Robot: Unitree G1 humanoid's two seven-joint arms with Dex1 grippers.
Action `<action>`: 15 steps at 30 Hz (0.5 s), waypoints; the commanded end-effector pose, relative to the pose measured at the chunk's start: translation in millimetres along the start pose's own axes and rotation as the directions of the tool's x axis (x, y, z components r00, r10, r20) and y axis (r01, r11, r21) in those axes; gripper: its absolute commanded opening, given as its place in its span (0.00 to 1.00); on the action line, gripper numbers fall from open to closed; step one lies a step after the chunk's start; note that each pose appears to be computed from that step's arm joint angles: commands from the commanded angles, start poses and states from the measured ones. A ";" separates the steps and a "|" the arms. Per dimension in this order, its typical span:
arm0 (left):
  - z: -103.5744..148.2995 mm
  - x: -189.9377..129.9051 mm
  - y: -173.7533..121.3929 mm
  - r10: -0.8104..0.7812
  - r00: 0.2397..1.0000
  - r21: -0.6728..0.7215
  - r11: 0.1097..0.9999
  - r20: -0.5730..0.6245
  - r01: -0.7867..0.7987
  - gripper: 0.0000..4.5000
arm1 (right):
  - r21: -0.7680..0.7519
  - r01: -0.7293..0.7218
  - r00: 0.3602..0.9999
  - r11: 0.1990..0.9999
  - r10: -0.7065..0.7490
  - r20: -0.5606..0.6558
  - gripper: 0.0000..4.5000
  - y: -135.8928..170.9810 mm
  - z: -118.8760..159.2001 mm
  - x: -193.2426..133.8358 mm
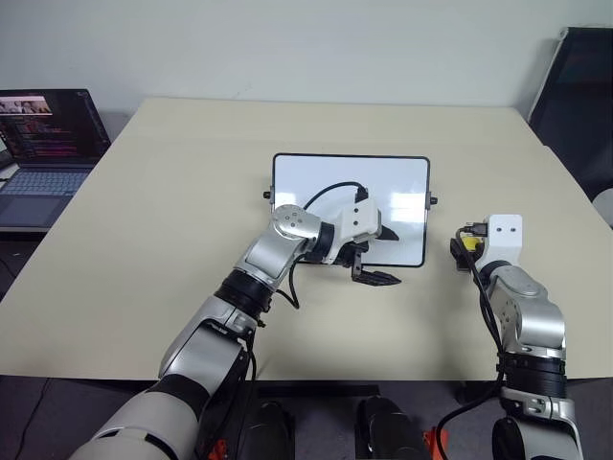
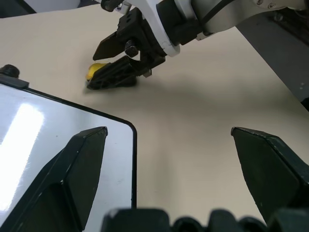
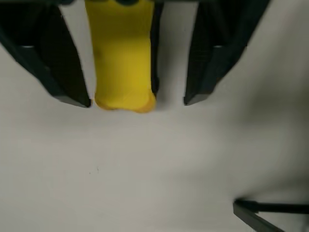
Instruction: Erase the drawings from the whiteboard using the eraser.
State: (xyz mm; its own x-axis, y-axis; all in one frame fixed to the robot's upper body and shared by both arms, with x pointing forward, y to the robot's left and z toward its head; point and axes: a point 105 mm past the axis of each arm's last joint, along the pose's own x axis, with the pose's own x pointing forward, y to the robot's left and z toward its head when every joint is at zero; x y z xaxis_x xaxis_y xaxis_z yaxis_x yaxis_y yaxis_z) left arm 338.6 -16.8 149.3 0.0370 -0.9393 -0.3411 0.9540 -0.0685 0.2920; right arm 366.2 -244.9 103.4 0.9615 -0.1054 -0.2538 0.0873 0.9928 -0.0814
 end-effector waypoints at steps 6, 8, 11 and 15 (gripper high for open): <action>9.9 -33.9 18.3 0.202 0.976 -0.063 0.978 0.081 -0.197 1.00 | -0.012 -0.048 0.975 0.999 0.050 0.216 0.99 7.0 47.8 -22.3; 3.2 -54.3 23.0 0.306 0.948 -0.119 0.948 0.092 -0.294 1.00 | -0.031 -0.091 0.964 0.995 0.096 0.250 0.99 16.4 48.6 -39.9; -7.7 -92.5 28.2 0.504 0.859 -0.188 0.856 0.093 -0.482 1.00 | -0.030 -0.119 0.946 0.992 0.123 0.299 0.99 28.6 45.3 -68.1; -29.2 -148.2 19.2 0.754 0.654 -0.284 0.642 0.065 -0.712 1.00 | -0.075 -0.095 0.928 0.993 0.116 0.354 0.99 43.4 30.3 -95.0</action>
State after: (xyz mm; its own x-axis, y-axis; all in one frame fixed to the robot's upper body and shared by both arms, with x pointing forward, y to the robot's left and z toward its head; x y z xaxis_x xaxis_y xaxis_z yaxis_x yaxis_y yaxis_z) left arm 363.2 114.1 156.5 0.6526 -0.7562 -0.0488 0.7532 0.6403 0.1505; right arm 294.5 -196.2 132.0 0.9991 0.0379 -0.0201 -0.0396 0.9949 -0.0927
